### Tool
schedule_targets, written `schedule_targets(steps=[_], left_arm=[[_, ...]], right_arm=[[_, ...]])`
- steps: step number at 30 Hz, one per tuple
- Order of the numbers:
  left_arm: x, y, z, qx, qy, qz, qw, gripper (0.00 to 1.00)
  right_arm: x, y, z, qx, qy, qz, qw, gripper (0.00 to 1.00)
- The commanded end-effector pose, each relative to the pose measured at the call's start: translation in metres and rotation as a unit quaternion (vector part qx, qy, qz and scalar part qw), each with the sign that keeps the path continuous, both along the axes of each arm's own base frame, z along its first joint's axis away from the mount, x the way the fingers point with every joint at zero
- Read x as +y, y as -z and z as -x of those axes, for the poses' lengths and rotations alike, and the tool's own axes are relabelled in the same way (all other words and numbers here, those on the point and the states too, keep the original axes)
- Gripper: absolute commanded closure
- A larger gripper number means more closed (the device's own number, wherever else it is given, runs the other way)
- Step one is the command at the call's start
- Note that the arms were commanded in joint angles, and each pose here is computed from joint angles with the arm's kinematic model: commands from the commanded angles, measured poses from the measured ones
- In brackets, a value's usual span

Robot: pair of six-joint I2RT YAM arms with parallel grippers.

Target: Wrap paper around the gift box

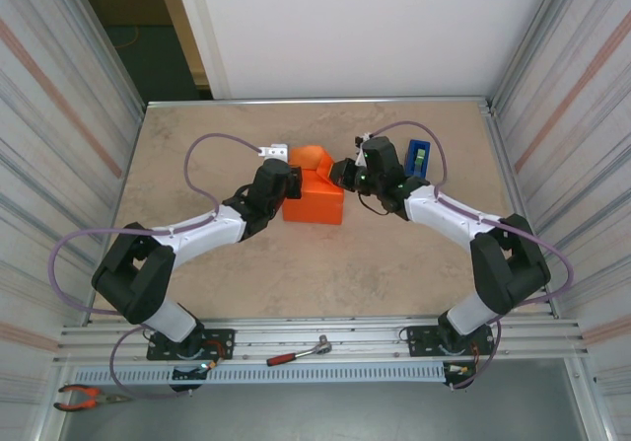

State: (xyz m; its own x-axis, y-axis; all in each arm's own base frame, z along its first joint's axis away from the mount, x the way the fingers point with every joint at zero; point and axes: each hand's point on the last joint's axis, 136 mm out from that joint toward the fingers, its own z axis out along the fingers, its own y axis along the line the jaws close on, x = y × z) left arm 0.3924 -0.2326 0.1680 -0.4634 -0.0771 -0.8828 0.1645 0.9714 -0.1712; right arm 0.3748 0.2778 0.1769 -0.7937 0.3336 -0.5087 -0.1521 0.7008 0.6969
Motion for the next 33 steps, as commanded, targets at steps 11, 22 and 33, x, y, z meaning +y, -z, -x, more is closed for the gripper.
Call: schedule_targets(steps=[11,22,33], left_arm=[[-0.001,0.012,0.004,0.021,0.004,-0.023,1.0,0.67],[-0.001,0.013,0.004,0.024,0.004,-0.024,0.999,0.67],[-0.001,0.015,0.004,0.026,0.003,-0.024,0.999,0.67]], right_arm=[[0.025,0.049,0.047,-0.022,-0.144,0.208,0.967,1.0],[0.046,0.05,0.054,-0.053,-0.195,0.216,0.955,1.0],[0.016,-0.057,0.034,-0.085,-0.13,-0.01,0.988,1.0]])
